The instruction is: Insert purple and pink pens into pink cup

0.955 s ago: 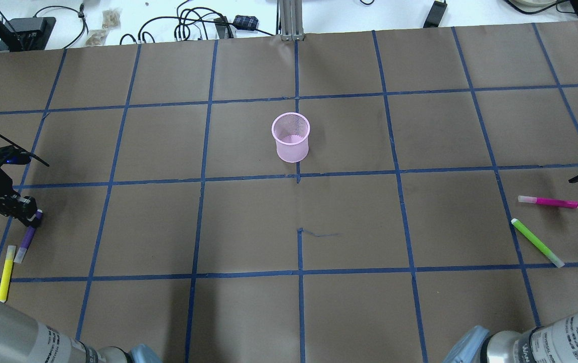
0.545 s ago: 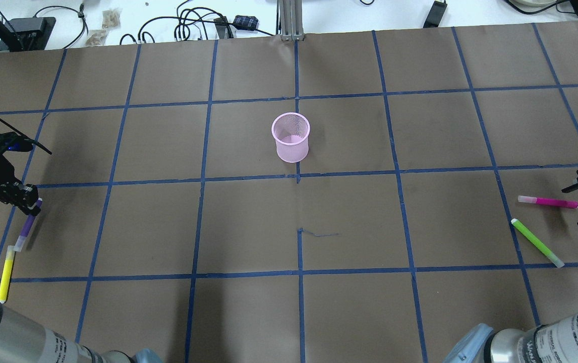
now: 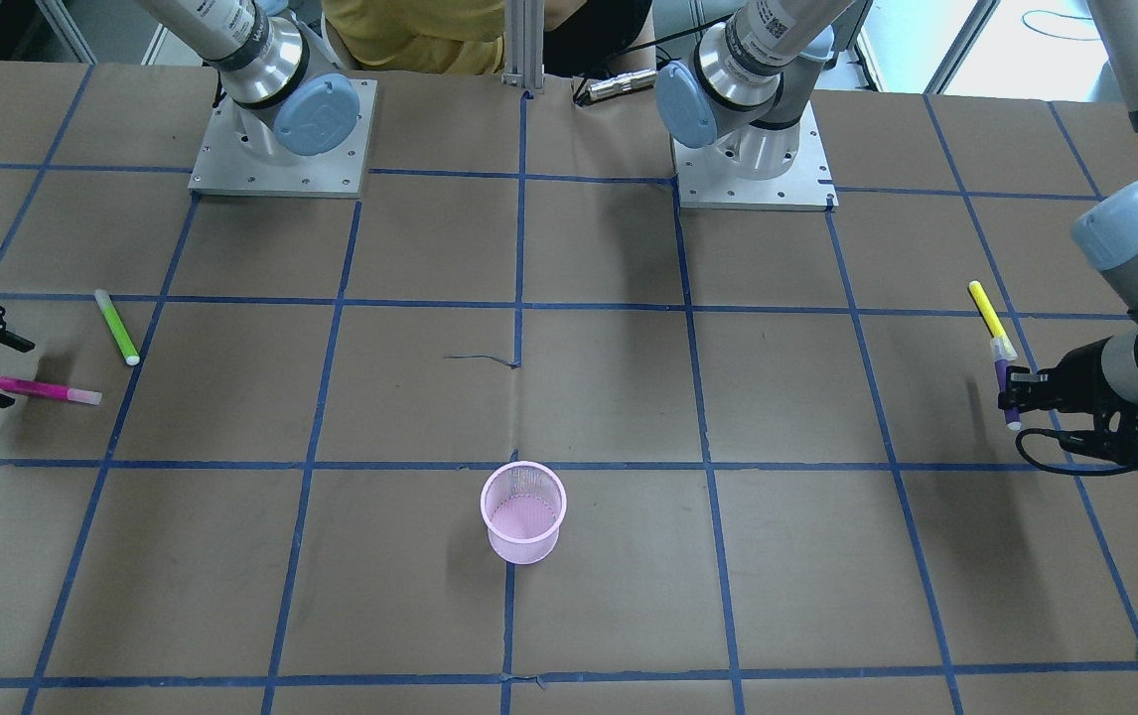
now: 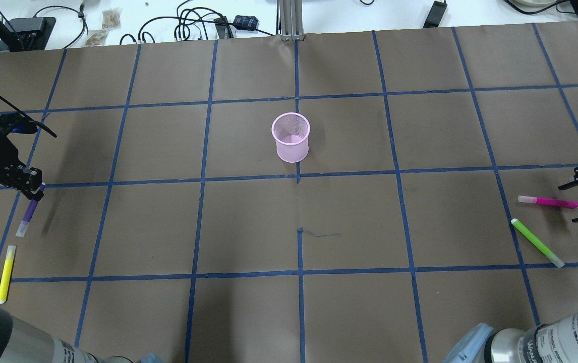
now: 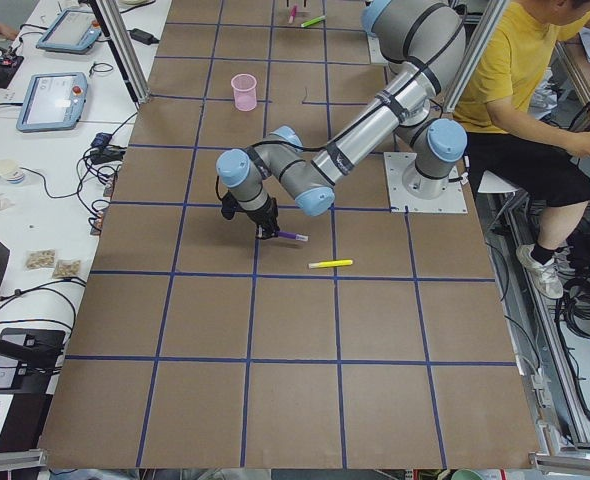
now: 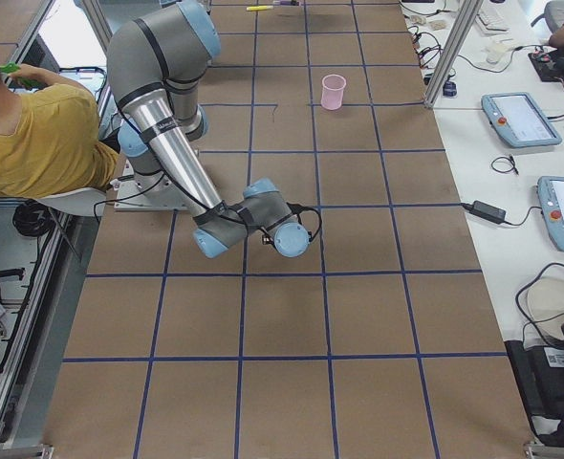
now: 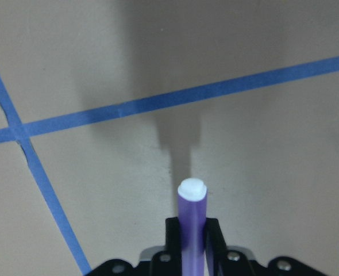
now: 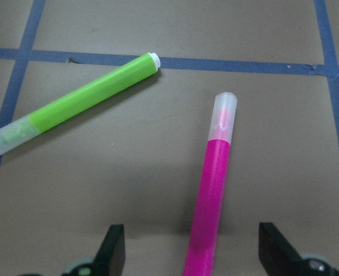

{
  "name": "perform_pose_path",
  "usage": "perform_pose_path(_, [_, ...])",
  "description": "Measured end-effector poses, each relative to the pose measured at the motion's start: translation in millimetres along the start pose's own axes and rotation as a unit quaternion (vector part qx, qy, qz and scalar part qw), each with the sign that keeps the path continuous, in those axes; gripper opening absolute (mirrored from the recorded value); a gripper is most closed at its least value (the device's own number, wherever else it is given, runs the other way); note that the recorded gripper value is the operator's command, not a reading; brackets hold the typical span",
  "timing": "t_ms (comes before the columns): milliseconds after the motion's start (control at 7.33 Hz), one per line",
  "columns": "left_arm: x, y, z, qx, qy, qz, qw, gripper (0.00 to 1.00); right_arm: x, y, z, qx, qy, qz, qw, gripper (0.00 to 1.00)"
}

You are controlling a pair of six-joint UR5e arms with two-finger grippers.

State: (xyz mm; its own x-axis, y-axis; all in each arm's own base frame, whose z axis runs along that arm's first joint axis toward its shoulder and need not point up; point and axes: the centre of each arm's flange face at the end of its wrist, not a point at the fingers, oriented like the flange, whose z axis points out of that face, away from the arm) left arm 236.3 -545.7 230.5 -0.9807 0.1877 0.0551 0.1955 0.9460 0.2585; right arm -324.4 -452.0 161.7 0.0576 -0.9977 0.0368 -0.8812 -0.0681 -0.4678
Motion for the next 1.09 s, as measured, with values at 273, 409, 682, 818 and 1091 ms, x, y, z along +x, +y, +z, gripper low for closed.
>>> perform_pose_path(273, [7.0, -3.0, -3.9, 0.007, 0.004, 0.003, 1.0000, 0.00, 2.7, 7.2, 6.1, -0.002, 0.005, -0.001, 1.0000, 0.57])
perform_pose_path(409, [10.6, -4.0, -7.1, 0.013, 0.007, 0.004, 0.9999, 0.00, 3.4, 8.2, 6.2, -0.003, 0.005, -0.001, 1.0000, 0.33])
perform_pose_path(682, [15.5, -4.5, -12.8, 0.019, 0.007, 0.005, 0.9998, 0.00, 3.7, 8.8, 5.7, -0.004, 0.006, 0.001, 1.0000, 0.00])
perform_pose_path(818, [19.2, -5.5, -15.7, 0.021, 0.006, 0.007, 0.9997, 0.00, 3.6, 8.6, 5.2, -0.005, 0.005, 0.003, 1.0000, 0.00])
perform_pose_path(1091, [26.0, -7.3, -20.2, 0.024, 0.003, 0.012, 0.9996, 0.00, 3.6, 8.1, 1.6, -0.010, 0.003, 0.014, 0.9998, 0.00])
